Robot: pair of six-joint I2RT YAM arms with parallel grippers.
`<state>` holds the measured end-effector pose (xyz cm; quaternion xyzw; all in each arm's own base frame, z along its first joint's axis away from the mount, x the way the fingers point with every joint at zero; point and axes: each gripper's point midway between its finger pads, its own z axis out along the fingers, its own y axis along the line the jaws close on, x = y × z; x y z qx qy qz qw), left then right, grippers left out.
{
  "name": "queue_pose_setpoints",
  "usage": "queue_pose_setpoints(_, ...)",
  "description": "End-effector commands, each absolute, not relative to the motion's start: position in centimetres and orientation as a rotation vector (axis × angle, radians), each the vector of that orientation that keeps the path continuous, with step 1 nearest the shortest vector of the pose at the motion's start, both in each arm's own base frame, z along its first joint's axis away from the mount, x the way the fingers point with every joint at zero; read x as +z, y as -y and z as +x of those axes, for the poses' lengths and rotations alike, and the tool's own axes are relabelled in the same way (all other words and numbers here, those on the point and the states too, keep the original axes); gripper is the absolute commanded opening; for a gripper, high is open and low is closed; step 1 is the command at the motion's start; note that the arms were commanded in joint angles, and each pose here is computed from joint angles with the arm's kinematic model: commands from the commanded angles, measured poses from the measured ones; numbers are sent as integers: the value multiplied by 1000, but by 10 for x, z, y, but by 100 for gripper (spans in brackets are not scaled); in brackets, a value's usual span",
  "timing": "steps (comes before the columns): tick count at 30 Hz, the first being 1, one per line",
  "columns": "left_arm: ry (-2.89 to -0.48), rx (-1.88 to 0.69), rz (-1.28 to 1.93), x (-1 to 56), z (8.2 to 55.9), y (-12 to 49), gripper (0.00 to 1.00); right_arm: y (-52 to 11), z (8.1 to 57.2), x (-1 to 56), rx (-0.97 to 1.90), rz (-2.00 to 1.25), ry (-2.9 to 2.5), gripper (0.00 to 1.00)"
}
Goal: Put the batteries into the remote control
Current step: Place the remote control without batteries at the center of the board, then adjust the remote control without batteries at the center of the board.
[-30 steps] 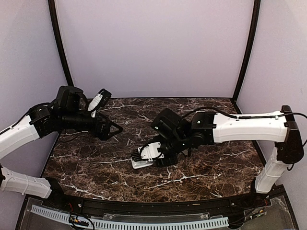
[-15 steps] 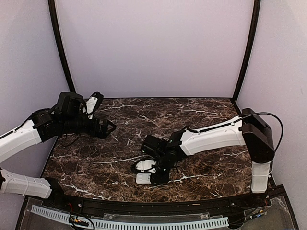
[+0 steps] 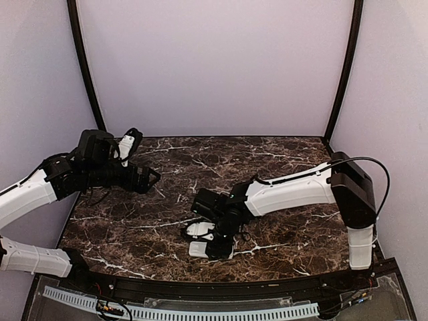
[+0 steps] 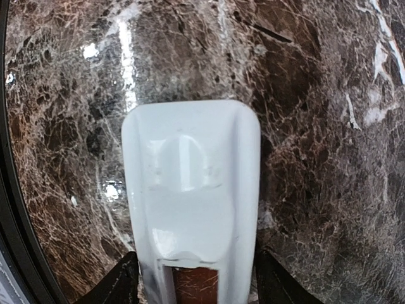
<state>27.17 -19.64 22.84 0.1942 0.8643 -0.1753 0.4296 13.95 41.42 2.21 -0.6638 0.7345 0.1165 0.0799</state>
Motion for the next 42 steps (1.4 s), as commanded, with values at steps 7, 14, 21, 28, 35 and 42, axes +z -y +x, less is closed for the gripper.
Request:
queue_pose_setpoints(7, -2146, -465, 531, 226, 270, 203, 99, -404, 146, 34, 237, -2006, -2200, 68)
queue_pose_setpoints(14, -2143, -545, 550, 227, 267, 212, 99, -419, 136, 93, 374, -1928, -2096, 99)
queue_pose_setpoints(21, -2157, -612, 536, 225, 267, 215, 99, -406, 143, 141, 509, -1483, -2362, 94)
queue_pose_setpoints(28, -2150, -629, 508, 227, 269, 212, 99, -389, 86, 95, 679, -1316, -2737, 45)
queue_pose_setpoints(35, -2154, -640, 505, 222, 272, 214, 99, -385, 84, 64, 608, -1224, -2805, 27)
queue_pose_setpoints(42, -2143, -592, 489, 215, 278, 208, 99, -372, 94, 31, 521, -1253, -2828, 28)
